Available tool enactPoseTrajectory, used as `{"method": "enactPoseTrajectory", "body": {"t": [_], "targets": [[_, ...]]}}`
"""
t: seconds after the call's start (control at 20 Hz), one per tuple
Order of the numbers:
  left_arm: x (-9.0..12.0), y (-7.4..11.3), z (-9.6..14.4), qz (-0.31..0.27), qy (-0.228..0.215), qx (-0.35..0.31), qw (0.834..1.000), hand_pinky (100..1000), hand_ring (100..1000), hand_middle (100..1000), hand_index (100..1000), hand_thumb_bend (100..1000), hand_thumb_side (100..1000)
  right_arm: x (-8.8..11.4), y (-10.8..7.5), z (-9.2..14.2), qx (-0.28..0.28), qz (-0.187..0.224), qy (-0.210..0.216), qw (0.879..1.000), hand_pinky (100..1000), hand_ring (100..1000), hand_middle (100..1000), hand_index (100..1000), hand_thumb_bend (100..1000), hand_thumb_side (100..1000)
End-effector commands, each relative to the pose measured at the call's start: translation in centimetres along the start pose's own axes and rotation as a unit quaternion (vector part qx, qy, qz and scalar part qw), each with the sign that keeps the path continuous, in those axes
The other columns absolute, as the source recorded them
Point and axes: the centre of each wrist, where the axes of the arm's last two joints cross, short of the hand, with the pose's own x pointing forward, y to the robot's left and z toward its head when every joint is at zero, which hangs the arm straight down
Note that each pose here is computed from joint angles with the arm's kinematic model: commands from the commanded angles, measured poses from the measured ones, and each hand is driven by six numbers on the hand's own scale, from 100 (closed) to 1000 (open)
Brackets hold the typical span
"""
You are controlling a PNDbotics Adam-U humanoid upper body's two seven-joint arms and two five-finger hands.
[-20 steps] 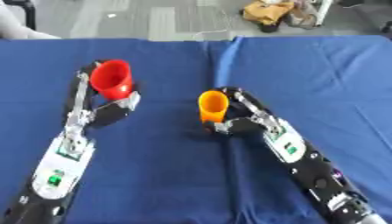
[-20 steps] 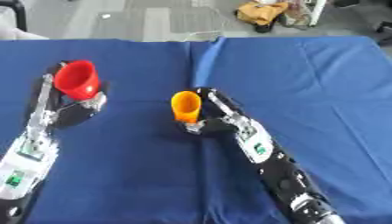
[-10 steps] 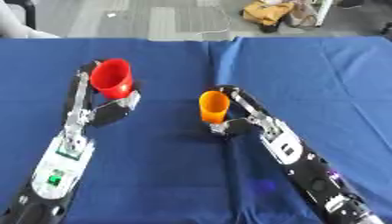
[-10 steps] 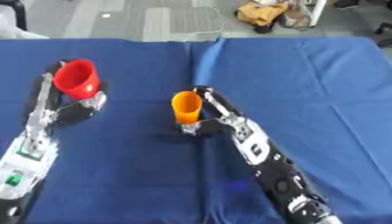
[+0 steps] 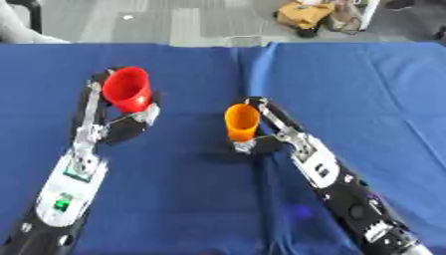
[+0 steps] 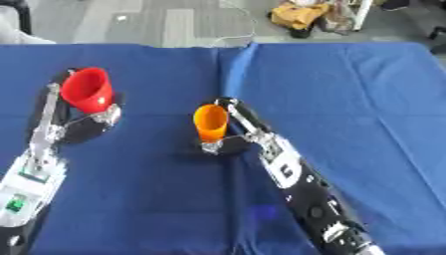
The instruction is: Pour the contents of one cup into another cup.
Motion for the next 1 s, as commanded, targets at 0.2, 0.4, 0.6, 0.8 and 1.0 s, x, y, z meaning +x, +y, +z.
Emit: {"method": "enactPoseTrajectory", "body": {"t": [0.2, 0.4, 0.6, 0.8, 1.0], "targets": [[1.1, 0.2, -0.7, 0.001, -0.018, 0.001, 1.000, 265, 500, 480, 689, 160, 100, 0.7, -0.3, -1.1, -0.011, 0.009, -0.013, 1.000, 810, 765, 594, 775, 584, 423], [1.0, 0.1, -0.7, 0.001, -0.016, 0.002, 1.000, 265, 501, 480, 689, 159, 100, 0.6, -0.1, -1.0, -0.013, 0.005, -0.007, 1.000, 778, 695, 525, 745, 571, 398], [0.9, 0.1, -0.6, 0.001, -0.015, 0.002, 1.000, 264, 501, 480, 689, 159, 100, 0.5, 0.2, -0.9, -0.013, 0.000, -0.001, 1.000, 763, 655, 492, 727, 550, 392], [1.0, 0.1, -0.6, 0.002, -0.015, 0.002, 1.000, 264, 501, 480, 689, 160, 100, 0.3, 0.4, -0.9, -0.011, -0.005, 0.003, 1.000, 756, 650, 501, 741, 556, 397], [1.0, 0.1, -0.6, 0.002, -0.015, 0.002, 1.000, 264, 501, 480, 689, 159, 100, 0.2, 0.5, -0.7, -0.012, -0.012, 0.010, 1.000, 752, 661, 530, 767, 586, 428]]}}
